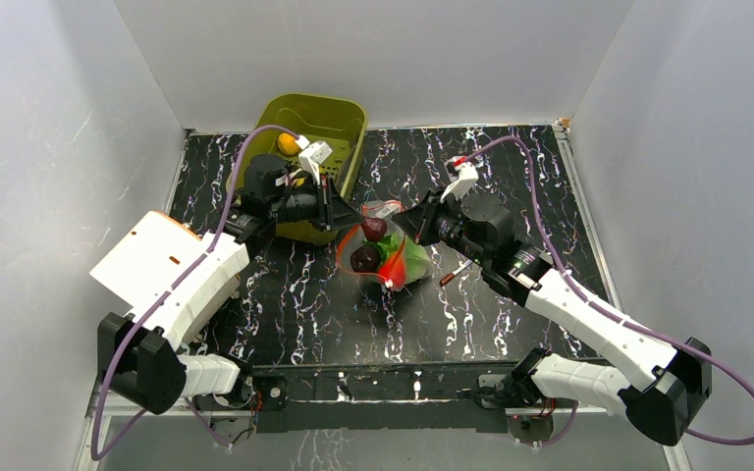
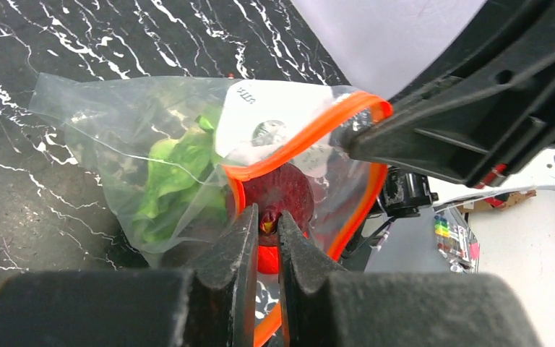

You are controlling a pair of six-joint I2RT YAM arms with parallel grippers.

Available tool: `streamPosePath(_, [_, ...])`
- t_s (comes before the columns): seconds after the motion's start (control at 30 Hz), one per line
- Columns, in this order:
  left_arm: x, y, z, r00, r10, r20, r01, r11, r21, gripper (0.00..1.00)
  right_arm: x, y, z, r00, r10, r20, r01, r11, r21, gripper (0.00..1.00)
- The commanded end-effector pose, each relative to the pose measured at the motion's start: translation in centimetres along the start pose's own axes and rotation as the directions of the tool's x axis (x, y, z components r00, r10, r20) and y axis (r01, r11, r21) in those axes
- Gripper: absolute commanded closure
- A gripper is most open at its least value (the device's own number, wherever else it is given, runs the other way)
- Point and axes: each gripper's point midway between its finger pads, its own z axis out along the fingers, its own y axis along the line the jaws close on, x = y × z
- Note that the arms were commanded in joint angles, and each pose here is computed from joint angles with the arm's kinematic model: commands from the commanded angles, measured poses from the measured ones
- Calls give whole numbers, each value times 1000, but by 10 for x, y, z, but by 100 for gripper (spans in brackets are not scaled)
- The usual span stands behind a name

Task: Place the food in the zip-top bag and seal the zipper
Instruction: Place the fake fruit in the zipper food storage bag.

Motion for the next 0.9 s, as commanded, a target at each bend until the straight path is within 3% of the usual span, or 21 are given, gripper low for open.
streamPosePath(0.0, [0,7,6,999,39,16,-39,999,-28,97,-36,31,-5,993,17,115,-4,994,-113,100])
streamPosePath(0.17, [2,14,11,998,62,7,-61,996,-61,87,-36,32,-5,993,22,118,-8,993,-118,100])
streamPosePath(0.27, [2,12,13,997,77,9,-77,996,-45,61,-36,31,-4,993,26,117,-12,993,-114,100])
streamPosePath(0.33, [-1,13,13,996,91,24,-90,995,-49,51,-37,33,-3,993,32,113,-18,993,-120,100])
streamPosePath(0.73, [-22,17,1,990,137,45,-127,977,-169,24,-30,26,-7,994,34,108,-23,995,-102,100])
streamPosePath(0.87, [-39,19,-6,983,167,79,-144,962,-234,22,-27,27,-5,996,27,91,-17,994,-105,100])
